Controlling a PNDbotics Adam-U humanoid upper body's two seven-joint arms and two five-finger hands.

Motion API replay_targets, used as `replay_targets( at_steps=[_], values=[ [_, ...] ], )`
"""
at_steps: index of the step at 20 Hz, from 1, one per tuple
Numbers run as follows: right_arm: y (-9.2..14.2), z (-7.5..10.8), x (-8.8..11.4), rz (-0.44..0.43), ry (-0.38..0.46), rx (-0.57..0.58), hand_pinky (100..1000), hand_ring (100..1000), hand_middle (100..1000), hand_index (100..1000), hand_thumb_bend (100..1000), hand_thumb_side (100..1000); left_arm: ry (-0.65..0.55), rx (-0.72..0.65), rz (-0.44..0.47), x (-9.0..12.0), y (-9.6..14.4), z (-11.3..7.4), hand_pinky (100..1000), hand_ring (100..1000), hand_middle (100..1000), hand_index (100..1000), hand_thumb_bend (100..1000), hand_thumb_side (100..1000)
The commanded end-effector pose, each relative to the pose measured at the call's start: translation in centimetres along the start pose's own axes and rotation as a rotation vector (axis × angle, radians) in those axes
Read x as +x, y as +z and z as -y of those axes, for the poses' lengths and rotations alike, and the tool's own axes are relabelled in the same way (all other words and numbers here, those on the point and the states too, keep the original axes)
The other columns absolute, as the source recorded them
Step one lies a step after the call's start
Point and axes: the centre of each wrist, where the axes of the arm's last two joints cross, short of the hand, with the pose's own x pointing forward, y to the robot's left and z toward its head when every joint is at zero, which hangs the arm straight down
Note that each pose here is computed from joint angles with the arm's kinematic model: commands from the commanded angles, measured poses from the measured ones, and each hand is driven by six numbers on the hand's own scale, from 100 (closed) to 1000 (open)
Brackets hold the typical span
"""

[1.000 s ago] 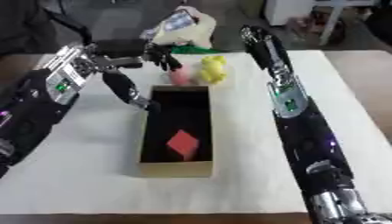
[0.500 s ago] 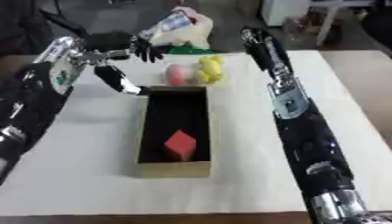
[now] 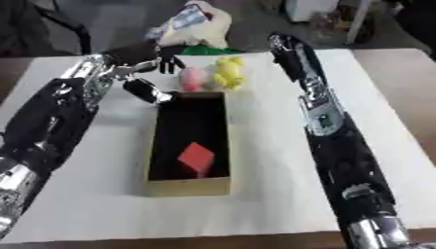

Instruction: Pick up objects on the table and place them in the box.

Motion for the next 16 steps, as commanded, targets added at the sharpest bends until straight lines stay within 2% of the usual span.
replay_targets(
  at_steps=[1, 10, 16],
  values=[
    [-0.71, 0.81, 1.45, 0.045, 0.014, -0.012, 716, 668, 656, 877, 100, 995, -0.017, 0.058, -0.079, -1.00, 0.35, -1.90, 620, 601, 592, 859, 338, 592],
    [-0.72, 0.75, 1.54, 0.050, 0.011, -0.008, 715, 668, 656, 876, 100, 999, -0.054, 0.082, -0.201, -1.53, 0.69, -1.59, 608, 586, 577, 853, 349, 521],
    [-0.66, 0.78, 1.44, 0.049, 0.009, -0.009, 714, 668, 655, 875, 100, 1000, -0.068, 0.116, -0.261, -1.86, 0.92, -1.61, 601, 579, 570, 849, 355, 545]
  ],
)
